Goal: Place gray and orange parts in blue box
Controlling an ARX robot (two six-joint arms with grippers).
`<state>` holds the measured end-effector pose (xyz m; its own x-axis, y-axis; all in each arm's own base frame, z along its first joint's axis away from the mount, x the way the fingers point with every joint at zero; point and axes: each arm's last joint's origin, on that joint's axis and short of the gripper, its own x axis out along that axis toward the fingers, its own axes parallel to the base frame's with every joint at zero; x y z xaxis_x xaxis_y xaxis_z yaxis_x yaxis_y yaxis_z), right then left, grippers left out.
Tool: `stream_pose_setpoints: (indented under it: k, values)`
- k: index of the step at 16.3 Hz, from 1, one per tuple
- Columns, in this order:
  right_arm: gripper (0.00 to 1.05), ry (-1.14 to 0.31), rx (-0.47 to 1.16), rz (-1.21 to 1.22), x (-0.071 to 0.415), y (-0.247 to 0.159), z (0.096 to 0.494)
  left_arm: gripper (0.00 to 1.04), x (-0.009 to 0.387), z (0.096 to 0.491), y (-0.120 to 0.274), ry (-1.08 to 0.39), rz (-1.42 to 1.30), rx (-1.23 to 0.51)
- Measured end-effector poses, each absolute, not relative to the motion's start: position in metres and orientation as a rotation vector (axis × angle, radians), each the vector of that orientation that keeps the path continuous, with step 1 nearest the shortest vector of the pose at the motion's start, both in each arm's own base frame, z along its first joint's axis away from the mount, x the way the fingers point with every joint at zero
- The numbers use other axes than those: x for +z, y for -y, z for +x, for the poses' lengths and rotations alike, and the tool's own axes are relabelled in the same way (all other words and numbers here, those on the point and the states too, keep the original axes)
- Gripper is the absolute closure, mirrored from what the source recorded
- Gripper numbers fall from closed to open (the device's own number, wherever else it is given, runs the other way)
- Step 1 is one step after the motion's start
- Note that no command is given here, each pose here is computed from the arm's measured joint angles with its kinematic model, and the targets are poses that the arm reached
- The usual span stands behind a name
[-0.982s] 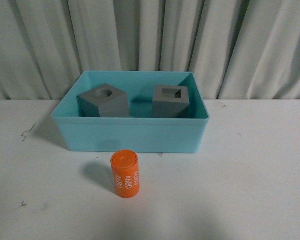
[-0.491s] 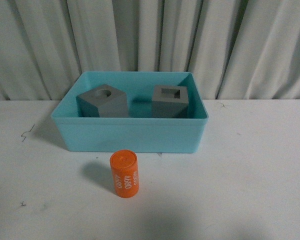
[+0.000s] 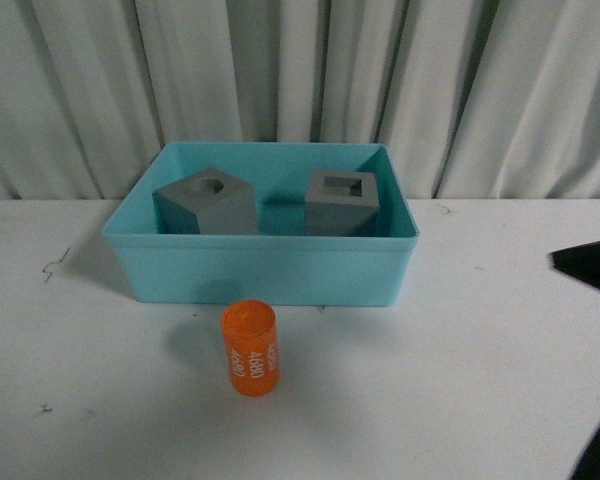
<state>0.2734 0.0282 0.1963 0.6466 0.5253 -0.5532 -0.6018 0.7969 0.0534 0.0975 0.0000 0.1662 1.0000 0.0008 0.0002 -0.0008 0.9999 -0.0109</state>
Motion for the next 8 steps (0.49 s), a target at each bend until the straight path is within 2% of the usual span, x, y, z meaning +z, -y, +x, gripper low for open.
stream_pose_setpoints:
  k: [3, 8]
  values:
    - [0.06, -0.614, 0.864, -0.261, 0.188, -0.092, 0.291, 0.07, 0.166, 0.097, 0.0, 0.001, -0.011, 0.0]
    - [0.06, -0.655, 0.944, -0.383, 0.16, -0.157, 0.323, 0.07, 0.166, 0.097, 0.0, 0.001, -0.011, 0.0]
